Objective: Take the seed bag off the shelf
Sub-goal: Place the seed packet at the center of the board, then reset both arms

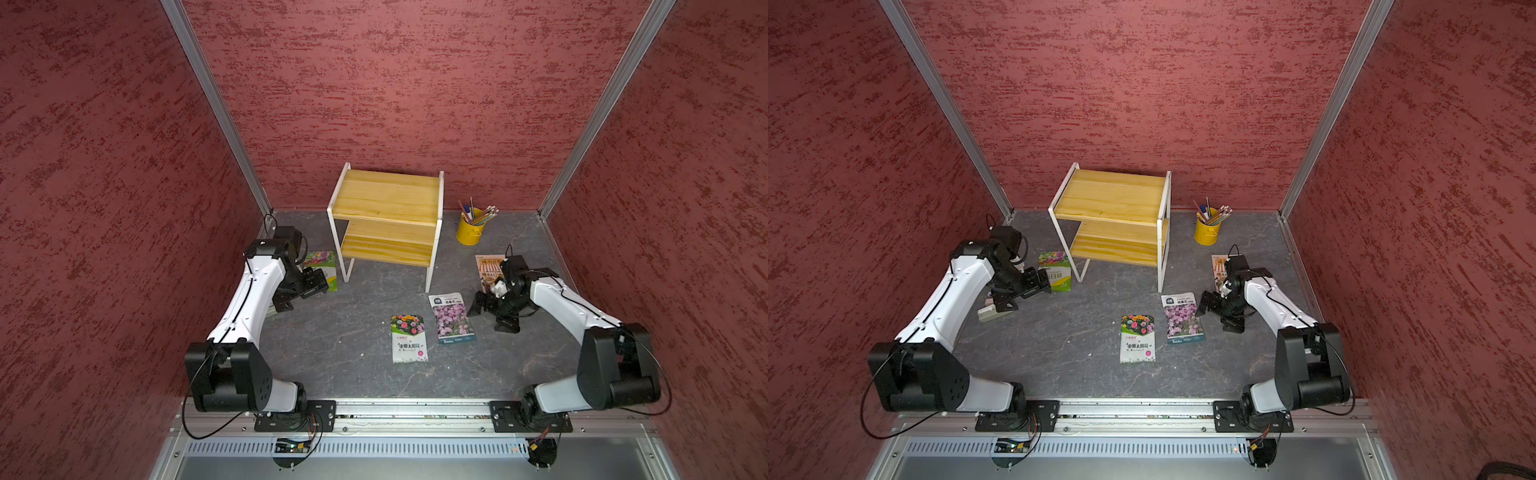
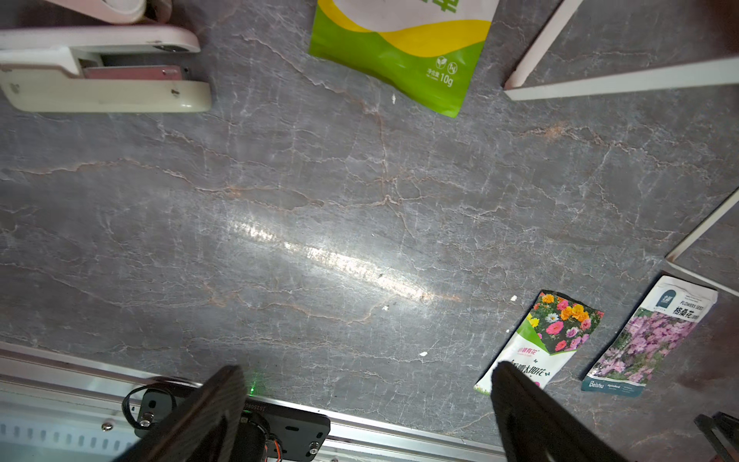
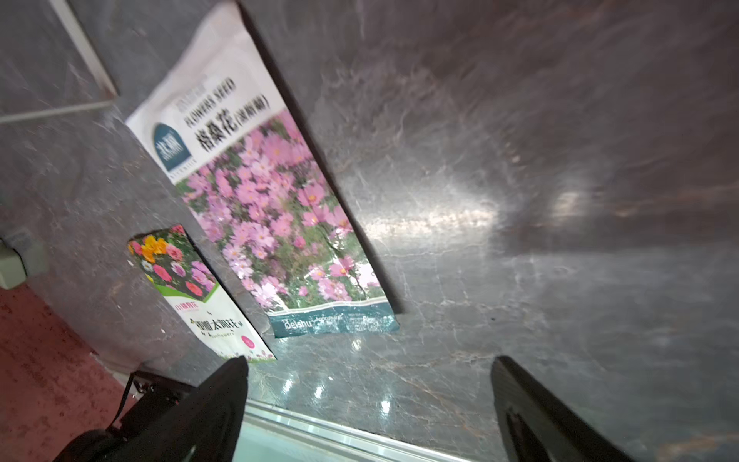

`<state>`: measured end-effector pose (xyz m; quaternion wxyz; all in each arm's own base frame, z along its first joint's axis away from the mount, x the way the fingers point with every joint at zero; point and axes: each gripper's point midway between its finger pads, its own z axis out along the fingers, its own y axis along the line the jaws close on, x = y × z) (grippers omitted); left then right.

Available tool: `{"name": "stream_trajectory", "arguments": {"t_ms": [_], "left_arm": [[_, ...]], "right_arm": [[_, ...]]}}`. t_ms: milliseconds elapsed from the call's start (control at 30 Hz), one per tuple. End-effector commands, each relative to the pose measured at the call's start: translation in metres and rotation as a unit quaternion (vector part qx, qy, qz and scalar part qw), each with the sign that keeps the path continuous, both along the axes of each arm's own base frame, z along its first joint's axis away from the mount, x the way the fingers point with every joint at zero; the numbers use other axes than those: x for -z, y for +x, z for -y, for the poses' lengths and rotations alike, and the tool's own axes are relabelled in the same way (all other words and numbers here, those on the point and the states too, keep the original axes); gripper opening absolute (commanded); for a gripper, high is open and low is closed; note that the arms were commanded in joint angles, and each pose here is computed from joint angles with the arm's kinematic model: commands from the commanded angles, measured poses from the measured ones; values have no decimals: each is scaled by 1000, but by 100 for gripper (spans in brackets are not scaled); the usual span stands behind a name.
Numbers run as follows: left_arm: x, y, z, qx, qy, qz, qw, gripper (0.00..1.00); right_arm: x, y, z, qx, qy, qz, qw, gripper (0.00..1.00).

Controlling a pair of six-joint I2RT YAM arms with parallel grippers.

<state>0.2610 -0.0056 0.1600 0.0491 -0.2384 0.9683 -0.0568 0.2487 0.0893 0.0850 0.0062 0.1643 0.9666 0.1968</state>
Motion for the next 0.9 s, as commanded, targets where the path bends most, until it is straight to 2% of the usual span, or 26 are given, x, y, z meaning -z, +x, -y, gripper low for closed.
{"name": "stream_trajectory", "arguments": {"t_ms": [0,133,233,333,433,533,600,667,700,767,867], "left_arm": [[-8,10,-21,-17,16,25,999,100],[-7,20,-48,-59,24,49,997,100],[-9,37,-66,-68,51,113,990,100],[-5,52,-82,-63,98,176,977,100],[8,63,-98,-60,142,228,961,100],[19,74,-101,-52,150,324,933,100],[19,80,-99,-33,168,407,897,100],[17,79,-98,-32,182,468,864,100],[18,78,-98,-37,181,489,853,100],[22,78,-91,-23,174,529,830,100],[21,88,-79,16,154,544,825,100]], "right_arm": [[-23,4,19,21,-43,26,999,98],[-34,18,35,36,-57,61,996,98],[-42,43,53,56,-76,136,986,98],[-51,78,77,64,-132,251,957,98],[-59,110,97,70,-192,355,912,98],[-57,127,109,70,-234,436,866,98],[-50,131,111,64,-250,477,840,98],[-37,130,112,59,-255,493,830,98],[-34,130,113,56,-256,481,837,98],[-40,137,110,49,-249,505,825,98],[-44,146,104,27,-242,526,815,98]]}}
